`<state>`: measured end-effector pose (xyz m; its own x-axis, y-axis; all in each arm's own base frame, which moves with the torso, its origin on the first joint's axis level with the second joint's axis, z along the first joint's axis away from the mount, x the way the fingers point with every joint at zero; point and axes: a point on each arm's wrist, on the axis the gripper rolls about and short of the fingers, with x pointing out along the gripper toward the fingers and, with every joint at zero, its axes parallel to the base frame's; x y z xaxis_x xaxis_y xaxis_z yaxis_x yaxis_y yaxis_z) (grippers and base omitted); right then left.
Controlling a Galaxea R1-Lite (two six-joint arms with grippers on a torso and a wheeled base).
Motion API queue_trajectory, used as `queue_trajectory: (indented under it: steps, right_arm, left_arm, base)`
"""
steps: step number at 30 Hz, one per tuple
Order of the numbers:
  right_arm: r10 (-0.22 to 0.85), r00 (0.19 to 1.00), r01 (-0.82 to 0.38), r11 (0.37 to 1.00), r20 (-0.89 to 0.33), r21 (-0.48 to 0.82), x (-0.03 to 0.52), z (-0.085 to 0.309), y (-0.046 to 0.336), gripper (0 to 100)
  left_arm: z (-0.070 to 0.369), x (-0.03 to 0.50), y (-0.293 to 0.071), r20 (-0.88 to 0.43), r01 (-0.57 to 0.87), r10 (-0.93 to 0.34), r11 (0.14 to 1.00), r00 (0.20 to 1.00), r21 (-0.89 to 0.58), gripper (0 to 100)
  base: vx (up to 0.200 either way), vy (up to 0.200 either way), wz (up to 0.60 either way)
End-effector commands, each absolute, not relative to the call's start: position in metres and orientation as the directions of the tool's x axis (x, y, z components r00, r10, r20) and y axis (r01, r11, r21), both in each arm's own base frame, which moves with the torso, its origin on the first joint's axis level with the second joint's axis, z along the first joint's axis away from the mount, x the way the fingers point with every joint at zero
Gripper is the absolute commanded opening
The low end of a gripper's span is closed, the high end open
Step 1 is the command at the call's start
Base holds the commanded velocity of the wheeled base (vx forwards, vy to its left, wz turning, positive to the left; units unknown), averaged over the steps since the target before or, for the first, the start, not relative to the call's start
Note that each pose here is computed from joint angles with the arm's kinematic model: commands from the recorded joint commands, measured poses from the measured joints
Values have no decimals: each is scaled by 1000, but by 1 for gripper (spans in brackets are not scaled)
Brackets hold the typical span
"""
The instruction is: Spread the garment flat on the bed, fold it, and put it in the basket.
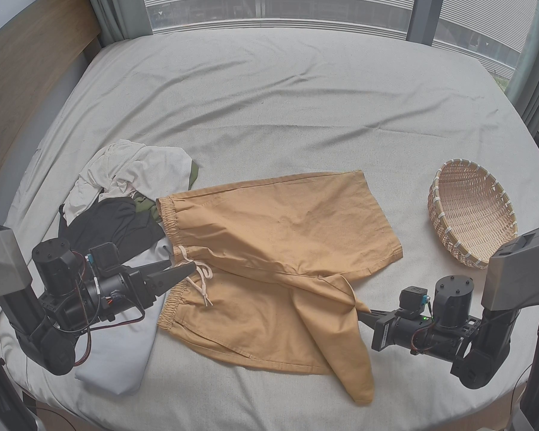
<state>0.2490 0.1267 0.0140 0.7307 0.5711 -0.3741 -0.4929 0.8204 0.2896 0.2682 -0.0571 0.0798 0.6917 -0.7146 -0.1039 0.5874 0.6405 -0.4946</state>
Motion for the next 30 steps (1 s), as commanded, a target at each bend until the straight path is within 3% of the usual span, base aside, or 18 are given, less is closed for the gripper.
queue_trajectory:
  steps: [1,5,24,25,30]
  right_arm:
    - [554,746,-474,831,-370,291,254,14,122,0]
    - [505,784,-422,860,-360,287,263,12,119,0]
    - [449,842,-375,885,-299,274,286,17,113,0]
    - [450,843,-376,885,-296,275,287,17,114,100]
    - [434,852,-355,890,-292,287,287,18,113,100]
  left_arm:
    - [77,269,-58,-111,585,-717,639,689,-499,100]
    - [77,269,-58,-112,583,-716,640,690,-499,100]
    - [70,269,-57,-134,582,-713,653,688,-485,100]
    - [70,269,-57,-134,583,-714,652,687,-485,100]
    - [70,269,-57,-135,582,-714,652,687,-485,100]
  base:
    - [0,0,0]
    - [0,0,0]
    - [0,0,0]
    - [0,0,0]
    - [0,0,0]
